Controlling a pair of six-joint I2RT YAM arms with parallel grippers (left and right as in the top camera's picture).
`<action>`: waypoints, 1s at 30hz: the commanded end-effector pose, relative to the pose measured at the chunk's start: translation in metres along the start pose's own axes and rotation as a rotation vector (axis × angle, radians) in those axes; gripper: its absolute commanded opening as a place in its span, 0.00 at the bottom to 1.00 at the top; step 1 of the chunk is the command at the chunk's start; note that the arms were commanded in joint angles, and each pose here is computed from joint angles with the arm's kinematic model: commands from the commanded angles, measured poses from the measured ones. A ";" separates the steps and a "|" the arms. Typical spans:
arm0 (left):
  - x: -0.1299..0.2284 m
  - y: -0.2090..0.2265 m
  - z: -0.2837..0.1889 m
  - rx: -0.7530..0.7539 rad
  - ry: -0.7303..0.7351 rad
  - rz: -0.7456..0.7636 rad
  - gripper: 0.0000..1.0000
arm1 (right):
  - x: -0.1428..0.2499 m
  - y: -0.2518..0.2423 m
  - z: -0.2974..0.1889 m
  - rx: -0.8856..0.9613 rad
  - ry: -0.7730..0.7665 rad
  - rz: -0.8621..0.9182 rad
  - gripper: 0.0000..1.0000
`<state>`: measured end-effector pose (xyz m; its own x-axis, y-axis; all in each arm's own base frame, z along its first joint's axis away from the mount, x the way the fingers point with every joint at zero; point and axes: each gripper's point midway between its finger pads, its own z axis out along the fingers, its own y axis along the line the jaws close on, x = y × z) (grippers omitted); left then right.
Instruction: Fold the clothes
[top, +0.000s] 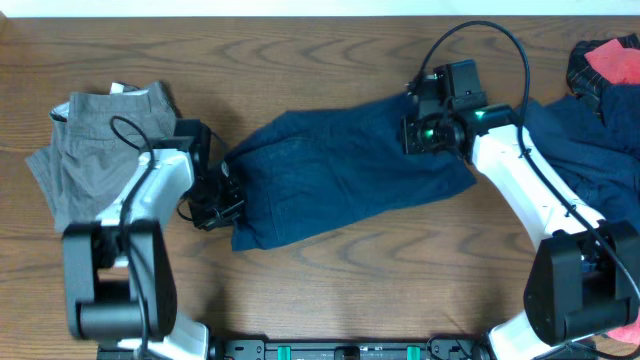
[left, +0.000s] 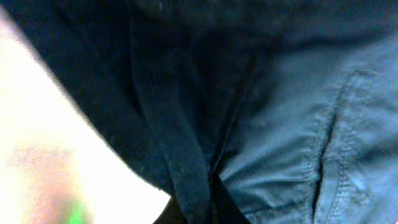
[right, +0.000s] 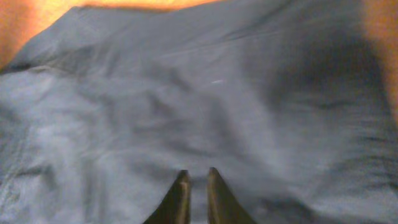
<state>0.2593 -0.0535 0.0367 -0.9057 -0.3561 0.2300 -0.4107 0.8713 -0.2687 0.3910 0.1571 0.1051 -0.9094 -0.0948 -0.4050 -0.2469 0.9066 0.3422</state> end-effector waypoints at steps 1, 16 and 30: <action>-0.001 -0.019 -0.042 0.052 -0.101 0.078 0.06 | 0.032 0.046 0.015 -0.164 0.112 -0.114 0.04; 0.022 -0.048 -0.124 0.200 -0.396 0.195 0.06 | 0.172 0.162 0.102 -0.314 0.429 -0.347 0.03; 0.037 -0.092 -0.135 0.392 -0.383 0.280 0.06 | 0.097 0.176 0.093 -0.222 0.166 -0.330 0.18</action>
<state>0.2776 -0.0888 0.1856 -0.9229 -0.3116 -0.2261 -0.1321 0.8080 -0.5742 0.2411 0.3647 0.0078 -0.7798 -0.5530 -0.2934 -0.6209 0.6236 0.4749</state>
